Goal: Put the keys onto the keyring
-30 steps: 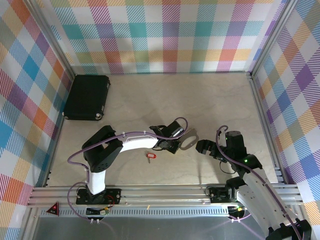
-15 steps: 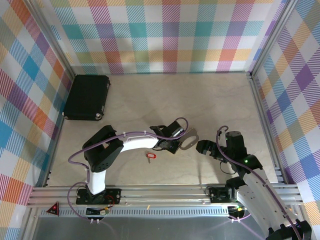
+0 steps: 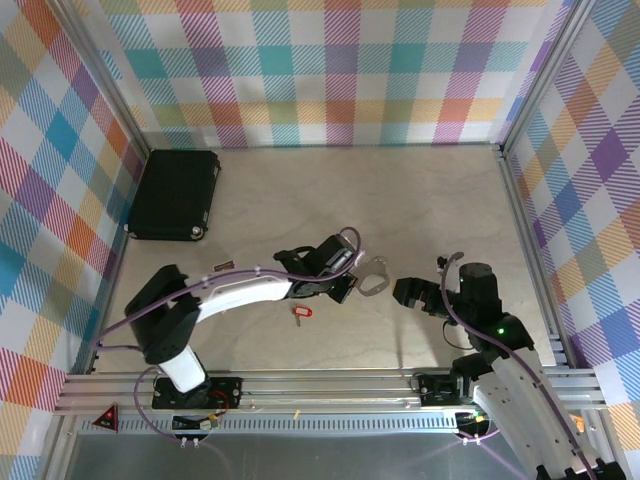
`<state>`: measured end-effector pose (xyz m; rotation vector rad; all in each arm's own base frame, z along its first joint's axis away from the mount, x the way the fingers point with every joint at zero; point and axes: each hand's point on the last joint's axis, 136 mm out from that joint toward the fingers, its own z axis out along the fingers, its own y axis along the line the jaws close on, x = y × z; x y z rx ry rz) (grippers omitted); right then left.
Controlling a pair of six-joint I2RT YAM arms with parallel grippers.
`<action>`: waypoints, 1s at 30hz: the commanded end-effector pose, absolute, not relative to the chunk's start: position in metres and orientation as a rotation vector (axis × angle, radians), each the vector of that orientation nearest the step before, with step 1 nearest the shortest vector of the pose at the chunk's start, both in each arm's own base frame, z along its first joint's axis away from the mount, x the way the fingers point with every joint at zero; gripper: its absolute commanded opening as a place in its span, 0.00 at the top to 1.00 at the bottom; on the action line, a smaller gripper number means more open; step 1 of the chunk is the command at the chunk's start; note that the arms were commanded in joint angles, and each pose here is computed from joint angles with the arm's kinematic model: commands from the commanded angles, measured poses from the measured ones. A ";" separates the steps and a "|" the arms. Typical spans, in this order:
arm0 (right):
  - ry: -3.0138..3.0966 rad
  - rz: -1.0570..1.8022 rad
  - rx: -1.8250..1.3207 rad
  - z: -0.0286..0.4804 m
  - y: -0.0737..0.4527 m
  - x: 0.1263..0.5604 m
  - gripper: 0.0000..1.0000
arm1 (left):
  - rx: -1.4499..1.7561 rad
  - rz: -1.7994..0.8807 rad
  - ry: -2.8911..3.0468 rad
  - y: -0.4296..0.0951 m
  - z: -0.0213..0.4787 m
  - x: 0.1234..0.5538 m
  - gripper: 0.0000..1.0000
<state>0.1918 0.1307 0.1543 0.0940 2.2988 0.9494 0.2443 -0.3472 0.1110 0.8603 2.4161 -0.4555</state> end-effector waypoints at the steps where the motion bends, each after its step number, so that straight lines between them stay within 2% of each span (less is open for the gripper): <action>1: 2.129 1.048 -0.080 0.209 0.146 0.190 0.01 | 0.945 -0.539 2.282 -0.348 0.150 0.231 1.00; 16: 1.617 1.417 -0.527 0.349 0.186 0.144 0.02 | 1.116 -0.909 1.693 -0.333 0.301 0.166 1.00; 23: 1.495 1.417 -0.633 0.384 0.188 0.126 0.09 | 1.080 -1.037 1.470 -0.326 0.357 0.145 1.00; 30: 1.463 1.402 -0.662 0.402 0.190 0.128 0.29 | 1.034 -1.151 1.321 -0.330 0.390 0.135 1.00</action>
